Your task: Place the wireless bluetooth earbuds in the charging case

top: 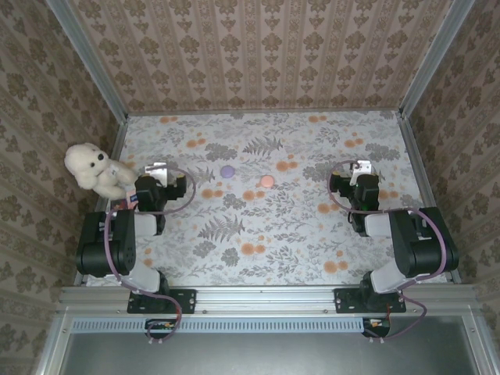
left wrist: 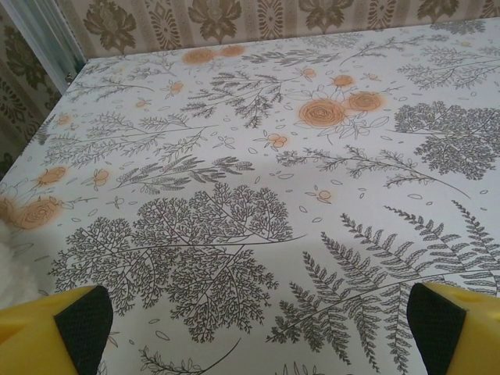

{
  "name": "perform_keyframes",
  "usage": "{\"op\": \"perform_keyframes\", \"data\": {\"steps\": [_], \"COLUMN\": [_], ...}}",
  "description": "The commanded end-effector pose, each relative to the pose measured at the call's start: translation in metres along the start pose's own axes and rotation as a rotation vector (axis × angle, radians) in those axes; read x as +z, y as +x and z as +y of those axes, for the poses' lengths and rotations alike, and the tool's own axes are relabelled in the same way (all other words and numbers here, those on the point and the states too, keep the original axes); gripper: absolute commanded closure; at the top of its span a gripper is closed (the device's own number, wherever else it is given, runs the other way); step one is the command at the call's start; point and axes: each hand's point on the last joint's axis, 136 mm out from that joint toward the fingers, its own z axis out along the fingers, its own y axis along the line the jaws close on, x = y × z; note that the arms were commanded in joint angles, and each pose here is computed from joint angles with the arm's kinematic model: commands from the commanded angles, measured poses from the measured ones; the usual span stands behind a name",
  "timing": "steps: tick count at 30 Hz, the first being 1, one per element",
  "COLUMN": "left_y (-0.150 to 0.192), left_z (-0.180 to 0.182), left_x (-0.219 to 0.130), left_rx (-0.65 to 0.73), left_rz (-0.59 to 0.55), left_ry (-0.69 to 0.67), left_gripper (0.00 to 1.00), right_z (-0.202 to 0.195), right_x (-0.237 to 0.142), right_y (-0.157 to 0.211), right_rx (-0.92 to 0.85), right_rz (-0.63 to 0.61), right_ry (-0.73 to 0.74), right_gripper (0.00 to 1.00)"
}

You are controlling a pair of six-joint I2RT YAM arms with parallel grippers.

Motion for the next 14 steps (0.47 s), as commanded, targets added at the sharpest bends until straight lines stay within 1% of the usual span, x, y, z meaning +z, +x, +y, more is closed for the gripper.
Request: {"op": "perform_keyframes", "data": {"steps": [1,8,14], "left_y": [-0.003,-0.0027,-0.0025], "left_z": [-0.0015,-0.0024,-0.0019], "left_x": [0.0018,0.0018,0.0012], "left_rx": [-0.009,-0.009,-0.008], "left_rz": [0.0,0.001,0.0], "left_ry": [0.018,0.019,0.016], "left_gripper": [0.0,0.0,0.0], "right_z": [0.0014,0.0004,0.0026], "right_x": [0.0014,0.0063,0.0013], "right_y": [-0.0103,-0.0084,-0.0106], "right_rx": [-0.009,0.005,-0.005], "right_rz": [-0.03,-0.005,-0.03], "right_ry": [0.004,-0.011,-0.017], "right_gripper": [0.0,0.0,0.0]}}
